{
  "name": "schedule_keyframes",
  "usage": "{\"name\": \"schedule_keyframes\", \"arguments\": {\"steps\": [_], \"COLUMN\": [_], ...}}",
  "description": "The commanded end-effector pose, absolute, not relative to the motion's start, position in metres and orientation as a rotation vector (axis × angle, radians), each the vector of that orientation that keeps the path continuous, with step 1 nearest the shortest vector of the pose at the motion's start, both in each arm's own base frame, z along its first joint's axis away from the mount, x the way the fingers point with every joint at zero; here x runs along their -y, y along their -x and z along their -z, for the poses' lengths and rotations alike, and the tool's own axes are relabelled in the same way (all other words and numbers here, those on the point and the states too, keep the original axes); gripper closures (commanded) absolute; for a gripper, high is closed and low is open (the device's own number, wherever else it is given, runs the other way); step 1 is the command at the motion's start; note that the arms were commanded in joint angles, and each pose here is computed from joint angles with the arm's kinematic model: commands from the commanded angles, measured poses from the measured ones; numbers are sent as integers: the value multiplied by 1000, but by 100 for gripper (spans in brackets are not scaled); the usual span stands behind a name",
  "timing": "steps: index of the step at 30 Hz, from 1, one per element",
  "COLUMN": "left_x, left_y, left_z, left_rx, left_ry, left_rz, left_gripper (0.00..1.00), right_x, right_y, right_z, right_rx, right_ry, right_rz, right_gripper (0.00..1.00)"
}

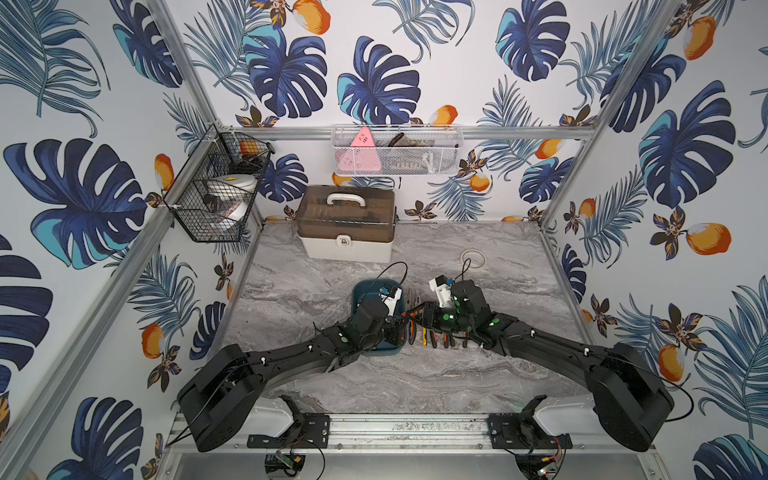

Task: Take the pliers out of the storage box
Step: Place the pliers at the center of the board.

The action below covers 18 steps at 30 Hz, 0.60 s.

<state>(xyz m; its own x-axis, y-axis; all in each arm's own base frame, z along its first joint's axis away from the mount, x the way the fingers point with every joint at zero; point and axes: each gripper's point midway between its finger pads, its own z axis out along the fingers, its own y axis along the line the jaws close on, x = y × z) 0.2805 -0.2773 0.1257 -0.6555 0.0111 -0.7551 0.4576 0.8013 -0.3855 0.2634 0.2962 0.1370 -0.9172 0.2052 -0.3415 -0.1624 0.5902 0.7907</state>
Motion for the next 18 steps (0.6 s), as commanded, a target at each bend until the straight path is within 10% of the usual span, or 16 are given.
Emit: {"name": "schedule_keyframes", "arguments": {"steps": [1,18], "left_x": [283,284], "left_y": [-285,-286], "left_z": [-141,-141], "left_rx": [-2124,-2118], "left_ry": [-358,-342], "left_rz": [747,757], "left_gripper": [100,100], "right_x": [-302,-320], "right_y": [-275,-283], "right_z": [-147,-137], "right_rx": [-2364,-2375], "right_ry": [-62,-61], "right_rz": [-1290,-1288], "right_gripper": [57,100]}}
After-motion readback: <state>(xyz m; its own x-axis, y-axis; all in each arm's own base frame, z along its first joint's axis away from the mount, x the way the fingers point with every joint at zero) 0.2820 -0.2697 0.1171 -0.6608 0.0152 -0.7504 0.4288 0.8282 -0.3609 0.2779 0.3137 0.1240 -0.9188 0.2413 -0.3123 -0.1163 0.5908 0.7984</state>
